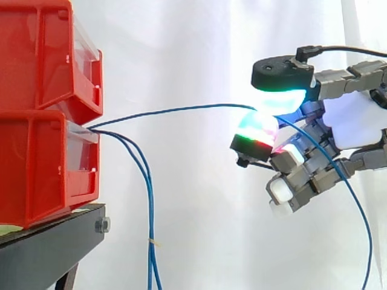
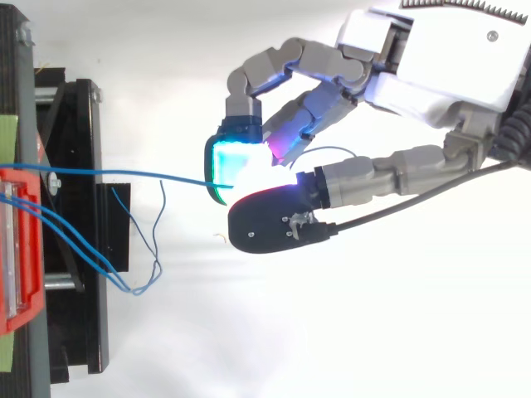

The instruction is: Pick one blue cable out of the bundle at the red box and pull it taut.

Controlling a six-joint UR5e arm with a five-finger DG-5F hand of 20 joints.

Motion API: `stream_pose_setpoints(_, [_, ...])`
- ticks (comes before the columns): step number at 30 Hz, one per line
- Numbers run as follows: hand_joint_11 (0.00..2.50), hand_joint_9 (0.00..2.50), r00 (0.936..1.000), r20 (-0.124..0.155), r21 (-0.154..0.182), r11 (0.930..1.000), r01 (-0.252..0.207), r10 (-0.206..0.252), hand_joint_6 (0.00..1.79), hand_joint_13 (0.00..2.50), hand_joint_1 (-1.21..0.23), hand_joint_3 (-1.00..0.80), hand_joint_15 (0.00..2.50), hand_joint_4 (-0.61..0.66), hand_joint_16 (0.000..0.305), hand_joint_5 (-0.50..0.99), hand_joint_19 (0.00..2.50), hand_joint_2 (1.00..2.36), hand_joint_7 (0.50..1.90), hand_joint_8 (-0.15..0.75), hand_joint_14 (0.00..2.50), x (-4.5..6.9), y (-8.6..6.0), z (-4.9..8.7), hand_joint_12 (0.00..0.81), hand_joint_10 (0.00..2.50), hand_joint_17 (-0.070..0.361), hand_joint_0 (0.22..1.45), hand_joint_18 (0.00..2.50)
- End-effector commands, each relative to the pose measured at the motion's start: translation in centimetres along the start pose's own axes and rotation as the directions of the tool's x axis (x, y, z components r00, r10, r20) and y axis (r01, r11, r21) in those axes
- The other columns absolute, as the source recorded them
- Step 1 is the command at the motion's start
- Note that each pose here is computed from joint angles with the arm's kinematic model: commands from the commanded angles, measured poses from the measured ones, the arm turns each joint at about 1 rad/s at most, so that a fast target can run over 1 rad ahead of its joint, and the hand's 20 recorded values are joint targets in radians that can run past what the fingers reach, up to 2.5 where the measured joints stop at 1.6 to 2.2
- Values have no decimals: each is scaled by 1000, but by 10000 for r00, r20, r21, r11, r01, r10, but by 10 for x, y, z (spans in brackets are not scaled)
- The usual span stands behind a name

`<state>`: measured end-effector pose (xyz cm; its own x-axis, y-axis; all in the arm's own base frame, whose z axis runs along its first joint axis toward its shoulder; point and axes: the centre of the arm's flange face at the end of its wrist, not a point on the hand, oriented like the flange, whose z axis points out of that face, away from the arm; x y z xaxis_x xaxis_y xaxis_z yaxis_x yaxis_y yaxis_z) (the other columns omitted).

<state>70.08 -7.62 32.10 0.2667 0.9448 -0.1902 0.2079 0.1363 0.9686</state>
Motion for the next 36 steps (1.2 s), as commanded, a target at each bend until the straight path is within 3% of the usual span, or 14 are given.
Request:
stream_pose_setpoints(1, [927,936,10000,4,-2,10000,-1,1,887,760,-851,34,513,62,60,-100,399,1008,1295,369,18,0,0,0,412,13,136,624,663])
stream_pose_setpoints(36, [896,941,10000,4,-2,10000,-1,1,883,762,-841,23,506,84,61,-98,387,1006,1298,374,16,0,0,0,413,10,137,620,663])
